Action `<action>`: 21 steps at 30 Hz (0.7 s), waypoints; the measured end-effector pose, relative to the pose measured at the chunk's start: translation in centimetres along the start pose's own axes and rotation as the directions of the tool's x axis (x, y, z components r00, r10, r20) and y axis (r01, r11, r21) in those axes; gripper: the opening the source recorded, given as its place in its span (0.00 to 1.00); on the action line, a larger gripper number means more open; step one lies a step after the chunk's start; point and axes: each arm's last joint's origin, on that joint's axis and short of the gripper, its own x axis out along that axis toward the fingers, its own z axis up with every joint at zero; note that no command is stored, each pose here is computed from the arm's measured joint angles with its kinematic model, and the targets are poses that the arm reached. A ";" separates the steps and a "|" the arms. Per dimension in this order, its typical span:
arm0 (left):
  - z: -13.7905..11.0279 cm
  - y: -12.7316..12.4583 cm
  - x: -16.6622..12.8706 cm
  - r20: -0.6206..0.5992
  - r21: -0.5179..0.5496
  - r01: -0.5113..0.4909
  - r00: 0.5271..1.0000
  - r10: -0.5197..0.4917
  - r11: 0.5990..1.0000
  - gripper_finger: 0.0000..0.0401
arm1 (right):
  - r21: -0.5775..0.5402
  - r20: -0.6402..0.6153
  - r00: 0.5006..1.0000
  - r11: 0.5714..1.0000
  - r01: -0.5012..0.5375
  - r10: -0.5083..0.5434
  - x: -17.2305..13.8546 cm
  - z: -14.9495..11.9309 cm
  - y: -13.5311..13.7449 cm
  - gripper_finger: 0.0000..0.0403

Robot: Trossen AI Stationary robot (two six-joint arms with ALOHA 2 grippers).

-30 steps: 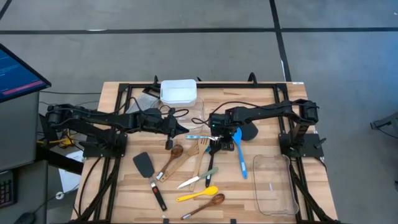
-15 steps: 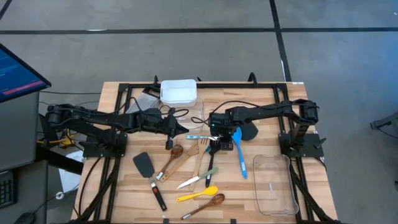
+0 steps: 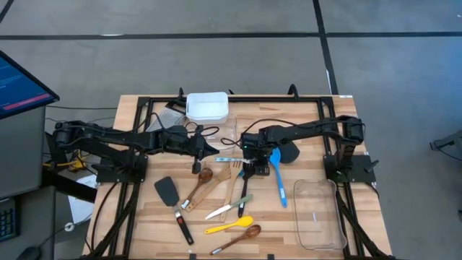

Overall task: Pick & Place Kitchen Items
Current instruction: Put the blue patterned table knife into the white bin

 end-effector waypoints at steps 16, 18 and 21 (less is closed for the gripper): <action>0.0 0.0 0.0 0.000 0.000 0.000 1.000 0.000 1.000 0.00 | -0.005 -0.029 0.998 0.998 0.057 -0.057 0.5 -0.1 -0.2 0.17; 0.0 0.0 0.0 0.000 0.000 0.001 1.000 -0.001 1.000 0.00 | -0.005 -0.032 0.998 0.998 0.057 -0.057 0.4 -0.1 -0.2 0.13; 0.0 0.0 0.0 0.000 0.000 0.000 1.000 0.000 1.000 0.00 | -0.006 -0.032 0.998 0.998 0.057 -0.057 0.3 -0.2 -0.2 0.08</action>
